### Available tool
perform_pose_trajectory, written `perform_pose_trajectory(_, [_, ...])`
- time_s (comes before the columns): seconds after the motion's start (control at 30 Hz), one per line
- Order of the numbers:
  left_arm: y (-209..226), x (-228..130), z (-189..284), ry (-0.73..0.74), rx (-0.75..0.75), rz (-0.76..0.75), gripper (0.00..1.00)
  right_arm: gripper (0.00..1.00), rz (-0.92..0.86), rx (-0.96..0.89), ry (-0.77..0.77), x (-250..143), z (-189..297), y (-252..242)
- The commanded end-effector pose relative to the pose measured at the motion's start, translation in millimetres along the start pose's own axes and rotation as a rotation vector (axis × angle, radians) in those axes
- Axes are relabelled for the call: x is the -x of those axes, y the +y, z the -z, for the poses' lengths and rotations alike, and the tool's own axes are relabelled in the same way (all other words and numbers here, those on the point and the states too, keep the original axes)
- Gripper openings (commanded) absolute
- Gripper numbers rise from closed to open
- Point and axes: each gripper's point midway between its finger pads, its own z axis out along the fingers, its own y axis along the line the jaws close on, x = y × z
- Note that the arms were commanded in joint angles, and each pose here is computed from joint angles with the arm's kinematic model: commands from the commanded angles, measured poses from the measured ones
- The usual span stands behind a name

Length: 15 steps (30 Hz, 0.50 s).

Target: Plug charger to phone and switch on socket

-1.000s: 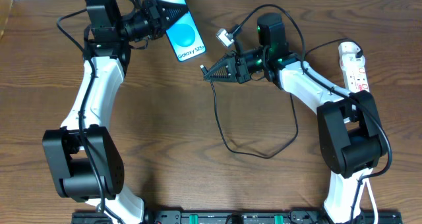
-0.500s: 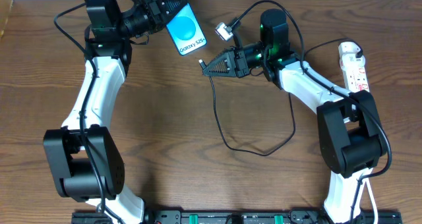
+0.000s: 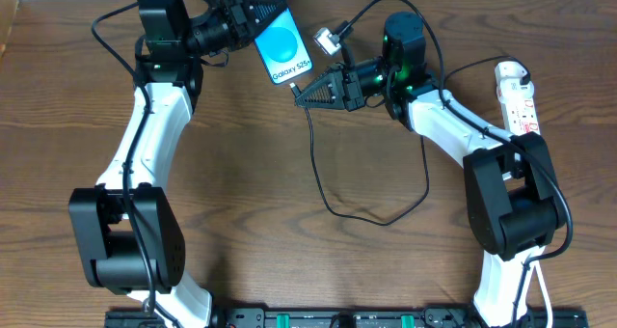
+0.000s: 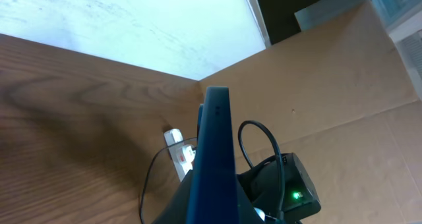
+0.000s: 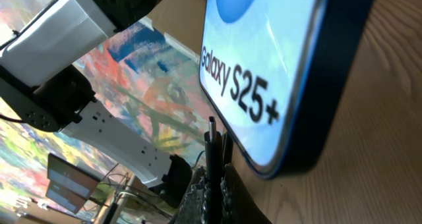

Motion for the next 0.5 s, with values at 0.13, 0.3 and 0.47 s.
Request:
perform_pose_trajectory(0.13, [-21.5, 2.7, 5.6, 0.004, -0.034, -0.036, 0.07, 0.01, 0.004, -0.009, -0.009, 3.8, -0.4, -0.7])
perform_pose_trajectory(0.3, [-25.2, -3.0, 5.9, 0.037, -0.057, -0.04, 0.07, 0.01, 0.003, -0.022, -0.023, 6.3, 3.6, -3.2])
perform_pose_trajectory(0.47, [-26.0, -4.3, 6.0, 0.044, -0.062, -0.04, 0.07, 0.01, 0.003, -0.025, -0.026, 6.9, 5.5, -3.6])
